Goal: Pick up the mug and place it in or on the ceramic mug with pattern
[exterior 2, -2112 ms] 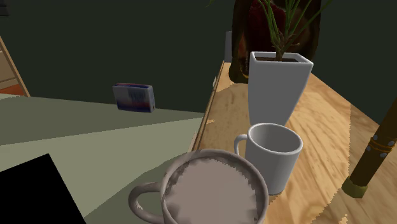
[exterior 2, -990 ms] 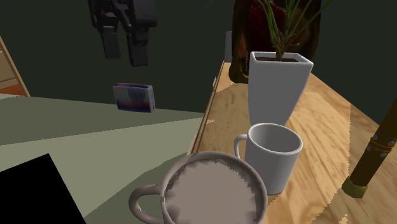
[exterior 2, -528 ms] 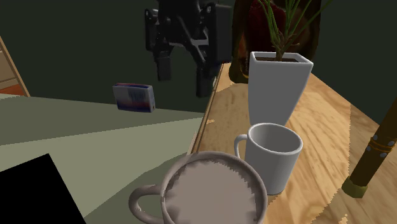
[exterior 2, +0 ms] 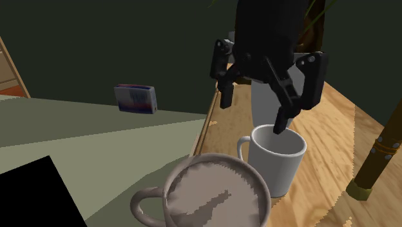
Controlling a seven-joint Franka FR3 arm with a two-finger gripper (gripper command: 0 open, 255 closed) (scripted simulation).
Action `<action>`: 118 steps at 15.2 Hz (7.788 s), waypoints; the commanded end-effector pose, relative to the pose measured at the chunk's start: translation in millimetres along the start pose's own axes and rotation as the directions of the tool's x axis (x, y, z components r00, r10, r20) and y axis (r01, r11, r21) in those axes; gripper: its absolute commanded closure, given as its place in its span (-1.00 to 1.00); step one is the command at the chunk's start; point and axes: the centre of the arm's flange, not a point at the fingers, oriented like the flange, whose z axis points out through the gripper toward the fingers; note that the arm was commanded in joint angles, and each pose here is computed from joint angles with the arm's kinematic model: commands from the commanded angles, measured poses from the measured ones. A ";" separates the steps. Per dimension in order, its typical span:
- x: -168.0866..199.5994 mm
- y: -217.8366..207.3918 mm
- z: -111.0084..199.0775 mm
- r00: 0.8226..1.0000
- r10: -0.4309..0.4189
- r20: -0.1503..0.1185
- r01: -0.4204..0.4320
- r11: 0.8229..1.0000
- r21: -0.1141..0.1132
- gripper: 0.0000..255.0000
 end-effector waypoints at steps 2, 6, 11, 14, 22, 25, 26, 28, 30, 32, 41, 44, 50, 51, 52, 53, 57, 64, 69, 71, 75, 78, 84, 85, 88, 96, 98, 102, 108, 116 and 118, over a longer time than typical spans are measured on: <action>22.4 31.7 13.1 1.000 0.002 -0.003 -0.002 1.000 0.013 -1.00; 52.5 72.8 32.6 1.000 0.007 -0.007 -0.007 0.999 0.031 -1.00; 54.8 75.0 55.1 1.000 0.007 -0.007 -0.007 0.999 0.032 -1.00; 54.9 74.4 73.9 1.000 0.007 -0.007 -0.007 0.999 0.032 -1.00; 55.0 74.4 73.9 1.000 0.007 -0.007 -0.007 0.999 0.032 -1.00; 55.0 74.4 73.9 1.000 0.007 -0.007 -0.007 0.999 0.032 1.00; 55.0 74.4 73.9 1.000 0.007 -0.007 -0.007 0.999 0.032 1.00; 55.0 74.4 73.9 1.000 0.007 -0.007 -0.007 0.999 0.032 1.00; 55.0 74.3 73.9 1.000 0.007 -0.007 -0.007 0.999 0.032 1.00; 54.9 74.4 73.9 1.000 0.007 -0.007 -0.007 0.999 0.032 1.00; 52.7 73.5 26.5 1.000 0.007 -0.007 -0.007 0.999 0.032 1.00; 52.0 73.2 10.6 1.000 0.007 -0.007 -0.007 0.999 0.032 1.00; 50.5 72.7 -21.0 1.000 0.007 -0.007 -0.007 0.999 0.032 1.00; 50.3 72.6 -26.3 1.000 0.007 -0.007 -0.007 0.999 0.032 1.00; 50.0 72.5 -31.6 1.000 0.007 -0.007 -0.007 0.999 0.032 1.00; 49.8 72.4 -36.8 1.000 0.007 -0.007 -0.007 0.999 0.032 1.00; 48.8 72.0 -57.9 1.000 0.007 -0.007 -0.007 0.999 0.032 1.00; 47.1 71.4 -94.8 1.000 0.007 -0.007 -0.007 0.999 0.032 1.00; -4.5 60.5 -102.1 1.000 0.007 -0.007 -0.007 0.999 0.032 1.00; -30.2 55.0 -104.5 1.000 0.007 -0.007 -0.007 0.999 0.032 1.00; -81.7 44.2 -109.3 1.000 0.007 -0.007 -0.007 0.999 0.032 1.00; -120.3 36.1 -112.9 1.000 0.007 -0.007 -0.007 0.999 0.032 1.00; -126.3 35.0 -87.2 1.000 0.007 -0.007 -0.007 0.999 0.032 1.00; -126.0 35.1 -81.9 1.000 0.007 -0.007 -0.007 0.999 0.032 1.00; -125.3 35.4 -66.1 1.000 0.007 -0.007 -0.007 0.999 0.032 1.00; -123.3 36.1 -23.9 1.000 0.007 -0.007 -0.007 0.999 0.032 1.00; -123.1 36.2 -18.6 1.000 0.007 -0.007 -0.007 0.999 0.032 1.00; -123.1 36.2 -18.6 1.000 0.007 -0.007 -0.007 0.999 0.032 1.00; -123.0 36.2 -18.6 1.000 0.007 -0.007 -0.007 0.999 0.032 -1.00; -123.5 37.8 -68.6 1.000 0.007 -0.007 -0.007 0.999 0.032 -1.00; -123.4 37.8 -68.6 1.000 0.007 -0.007 -0.007 0.999 0.032 -1.00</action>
